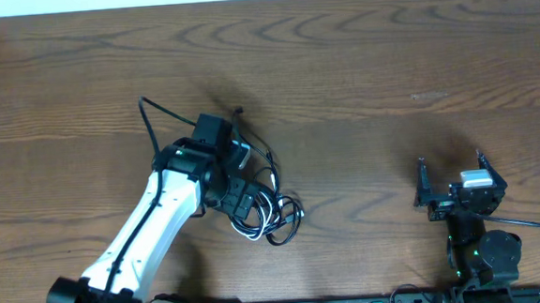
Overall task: Untangle cables
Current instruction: 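Lower the left gripper onto the tangled cables and close on them, then lift the cable bundle with the left gripper toward the table center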
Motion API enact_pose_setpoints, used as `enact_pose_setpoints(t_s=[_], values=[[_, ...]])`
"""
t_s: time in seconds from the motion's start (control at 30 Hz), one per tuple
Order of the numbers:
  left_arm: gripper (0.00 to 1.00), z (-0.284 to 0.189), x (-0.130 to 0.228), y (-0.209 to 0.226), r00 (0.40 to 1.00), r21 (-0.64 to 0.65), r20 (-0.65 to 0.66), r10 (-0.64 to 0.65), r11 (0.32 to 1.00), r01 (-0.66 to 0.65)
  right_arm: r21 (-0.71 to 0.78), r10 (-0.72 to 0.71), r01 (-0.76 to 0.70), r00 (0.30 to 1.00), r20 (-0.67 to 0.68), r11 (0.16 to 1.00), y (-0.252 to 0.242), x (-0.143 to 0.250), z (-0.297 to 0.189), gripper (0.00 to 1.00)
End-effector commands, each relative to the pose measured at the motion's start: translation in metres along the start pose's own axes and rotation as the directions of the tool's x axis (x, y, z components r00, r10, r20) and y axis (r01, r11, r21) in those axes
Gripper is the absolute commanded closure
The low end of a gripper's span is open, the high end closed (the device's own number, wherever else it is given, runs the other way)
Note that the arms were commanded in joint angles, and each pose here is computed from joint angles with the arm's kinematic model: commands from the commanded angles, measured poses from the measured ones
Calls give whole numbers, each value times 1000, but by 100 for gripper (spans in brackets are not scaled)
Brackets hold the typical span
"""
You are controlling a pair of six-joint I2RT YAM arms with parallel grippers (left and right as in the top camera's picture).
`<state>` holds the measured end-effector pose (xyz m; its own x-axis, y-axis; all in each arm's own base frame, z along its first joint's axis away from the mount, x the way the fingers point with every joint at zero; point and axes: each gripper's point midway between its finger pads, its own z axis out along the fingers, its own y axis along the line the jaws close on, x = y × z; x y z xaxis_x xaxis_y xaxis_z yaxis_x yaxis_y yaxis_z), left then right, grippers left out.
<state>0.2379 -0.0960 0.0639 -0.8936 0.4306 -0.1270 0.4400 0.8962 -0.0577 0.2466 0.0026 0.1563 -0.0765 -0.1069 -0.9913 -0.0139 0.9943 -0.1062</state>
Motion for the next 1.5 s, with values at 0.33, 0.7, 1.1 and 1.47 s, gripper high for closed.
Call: enact_pose_setpoints(t_s=[0.33, 0.7, 1.1, 1.47], values=[[11, 49, 21, 1, 982, 14, -188, -17, 1000, 20, 0, 14, -14, 1000, 3, 1000, 0, 0, 0, 1], [41, 57, -5, -9, 996, 86, -91, 13, 996, -6, 0, 14, -14, 1000, 3, 1000, 0, 0, 0, 1], [92, 56, -39, -20, 998, 155, 55, 28, 987, -36, 0, 14, -14, 1000, 3, 1000, 0, 0, 0, 1], [93, 7, -88, -71, 970, 444, 242, -34, 892, -80, 0, 14, -14, 1000, 3, 1000, 0, 0, 0, 1]])
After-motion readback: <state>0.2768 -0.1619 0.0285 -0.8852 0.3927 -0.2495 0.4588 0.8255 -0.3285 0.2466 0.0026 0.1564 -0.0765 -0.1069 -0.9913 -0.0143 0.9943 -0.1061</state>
